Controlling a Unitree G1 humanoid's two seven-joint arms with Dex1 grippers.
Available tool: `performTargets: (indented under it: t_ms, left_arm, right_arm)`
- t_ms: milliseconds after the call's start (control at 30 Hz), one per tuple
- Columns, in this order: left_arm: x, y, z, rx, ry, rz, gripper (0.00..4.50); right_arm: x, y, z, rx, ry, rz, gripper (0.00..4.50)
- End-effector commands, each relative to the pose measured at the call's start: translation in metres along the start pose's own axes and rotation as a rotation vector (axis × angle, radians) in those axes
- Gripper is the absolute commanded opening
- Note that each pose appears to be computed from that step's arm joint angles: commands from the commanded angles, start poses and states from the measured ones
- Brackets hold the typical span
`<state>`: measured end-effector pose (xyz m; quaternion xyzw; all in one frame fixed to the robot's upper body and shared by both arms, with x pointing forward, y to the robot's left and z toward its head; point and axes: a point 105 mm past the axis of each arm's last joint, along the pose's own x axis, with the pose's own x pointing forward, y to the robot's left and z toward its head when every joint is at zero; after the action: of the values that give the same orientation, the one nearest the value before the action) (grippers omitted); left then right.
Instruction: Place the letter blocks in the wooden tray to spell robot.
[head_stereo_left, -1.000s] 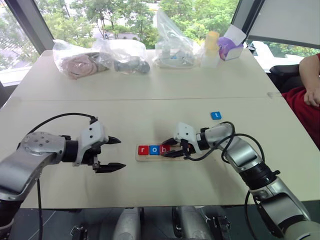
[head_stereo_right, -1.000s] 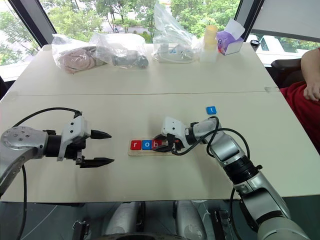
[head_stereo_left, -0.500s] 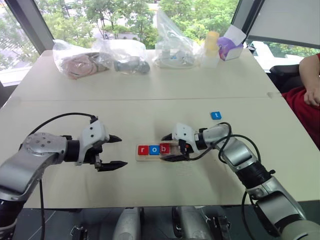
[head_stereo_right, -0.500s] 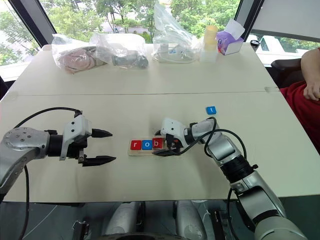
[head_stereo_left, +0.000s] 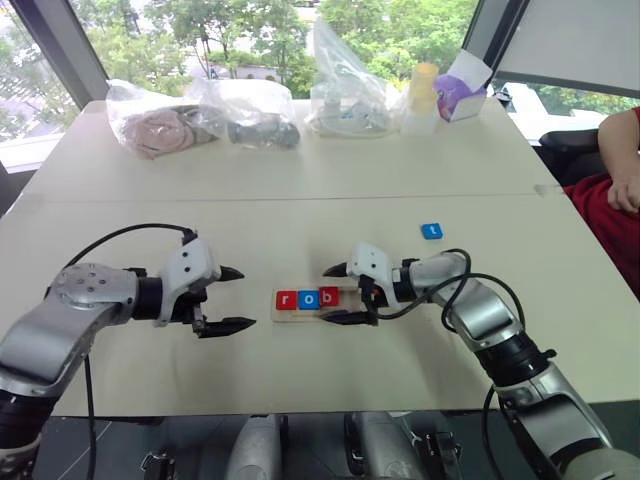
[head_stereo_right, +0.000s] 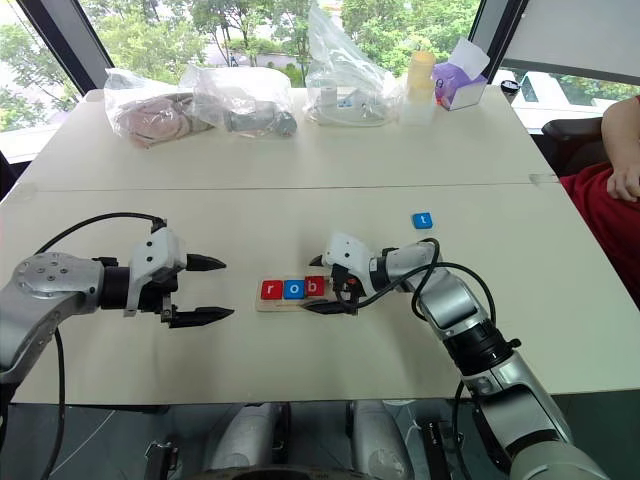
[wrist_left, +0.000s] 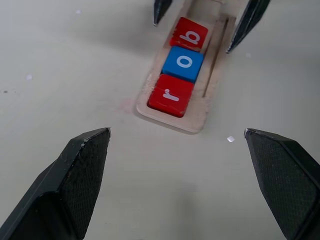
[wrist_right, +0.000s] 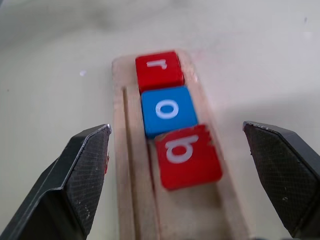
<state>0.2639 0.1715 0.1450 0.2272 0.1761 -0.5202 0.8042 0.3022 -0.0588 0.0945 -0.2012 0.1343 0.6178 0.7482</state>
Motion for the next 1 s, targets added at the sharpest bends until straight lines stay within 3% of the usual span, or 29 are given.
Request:
performTargets:
  t_ms: [33, 567, 800, 900, 1000]
  left_arm:
    - [0.0, 0.0, 0.007, 0.033, -0.018, 0.0, 4.5]
    - [0.003, 0.002, 0.007, 0.032, -0.023, 0.015, 4.5]
    - [0.001, 0.003, 0.022, 0.034, -0.086, 0.026, 4.5]
    - [0.005, 0.001, 0.035, 0.039, -0.139, 0.011, 4.5]
    - [0.011, -0.001, 0.038, 0.046, -0.155, -0.008, 4.5]
  right_arm:
    - [0.0, 0.004, 0.01, -0.034, -0.029, 0.009, 4.38]
    - [-0.001, 0.016, 0.012, 0.01, -0.059, 0.004, 4.38]
    - [-0.057, -0.038, 0.039, 0.104, -0.185, -0.372, 4.38]
    - [-0.098, -0.065, 0.042, 0.334, -0.333, -0.695, 4.38]
    - [-0.118, -0.065, 0.026, 0.507, -0.384, -0.91, 4.38]
